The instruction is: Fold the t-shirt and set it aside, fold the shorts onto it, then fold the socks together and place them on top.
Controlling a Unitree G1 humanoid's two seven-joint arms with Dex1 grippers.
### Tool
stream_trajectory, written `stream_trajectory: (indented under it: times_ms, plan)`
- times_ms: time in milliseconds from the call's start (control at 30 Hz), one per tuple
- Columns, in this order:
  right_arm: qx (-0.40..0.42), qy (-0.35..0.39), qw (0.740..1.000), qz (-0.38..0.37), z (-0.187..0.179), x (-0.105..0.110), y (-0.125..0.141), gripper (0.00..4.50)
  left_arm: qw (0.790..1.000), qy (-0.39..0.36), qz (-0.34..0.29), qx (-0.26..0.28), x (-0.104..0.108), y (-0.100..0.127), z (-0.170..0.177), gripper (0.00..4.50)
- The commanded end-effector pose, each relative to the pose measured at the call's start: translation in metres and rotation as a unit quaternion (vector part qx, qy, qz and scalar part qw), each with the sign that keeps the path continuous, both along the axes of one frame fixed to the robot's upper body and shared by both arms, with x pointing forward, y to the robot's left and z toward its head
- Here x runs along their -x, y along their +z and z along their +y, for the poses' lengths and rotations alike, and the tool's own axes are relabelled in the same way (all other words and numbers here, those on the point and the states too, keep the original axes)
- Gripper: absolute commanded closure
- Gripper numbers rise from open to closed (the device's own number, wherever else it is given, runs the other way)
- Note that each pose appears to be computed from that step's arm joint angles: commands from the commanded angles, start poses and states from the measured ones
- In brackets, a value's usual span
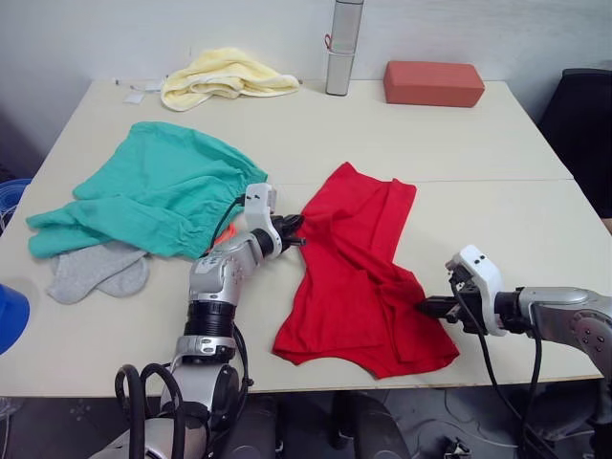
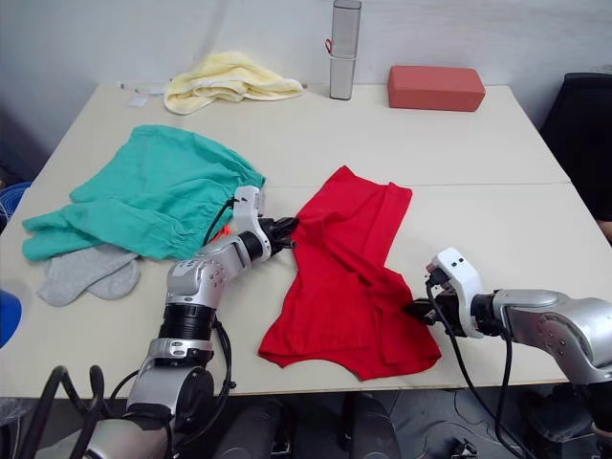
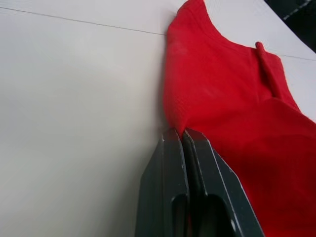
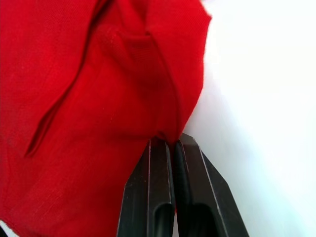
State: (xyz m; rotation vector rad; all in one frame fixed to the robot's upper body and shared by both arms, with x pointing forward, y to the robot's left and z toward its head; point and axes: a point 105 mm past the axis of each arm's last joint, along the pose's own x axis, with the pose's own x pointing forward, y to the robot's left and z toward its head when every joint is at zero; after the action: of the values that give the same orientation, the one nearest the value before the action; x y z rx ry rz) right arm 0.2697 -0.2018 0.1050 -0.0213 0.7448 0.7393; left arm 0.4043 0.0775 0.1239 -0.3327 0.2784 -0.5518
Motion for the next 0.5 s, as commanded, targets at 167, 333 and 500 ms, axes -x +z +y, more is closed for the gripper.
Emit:
stream_trajectory:
  times_ms: [167,333,500]
  plan:
    - [-0.049,0.068,0.995,-0.049,0.011,0.017,0.028,2.72,0.995,-0.04,-0.049,-0.072,0.017,0.017,0.026,1.94]
    - [0.005,0.158,0.982,-0.107,-0.012,0.035,0.029,0.93,0.954,-0.164,-0.128,-0.218,0.057,0.014,0.044,0.63]
    - [0.078,0.222,0.945,-0.225,-0.038,0.028,0.027,0.0,0.876,-0.285,-0.223,-0.317,0.092,0.01,0.055,0.01]
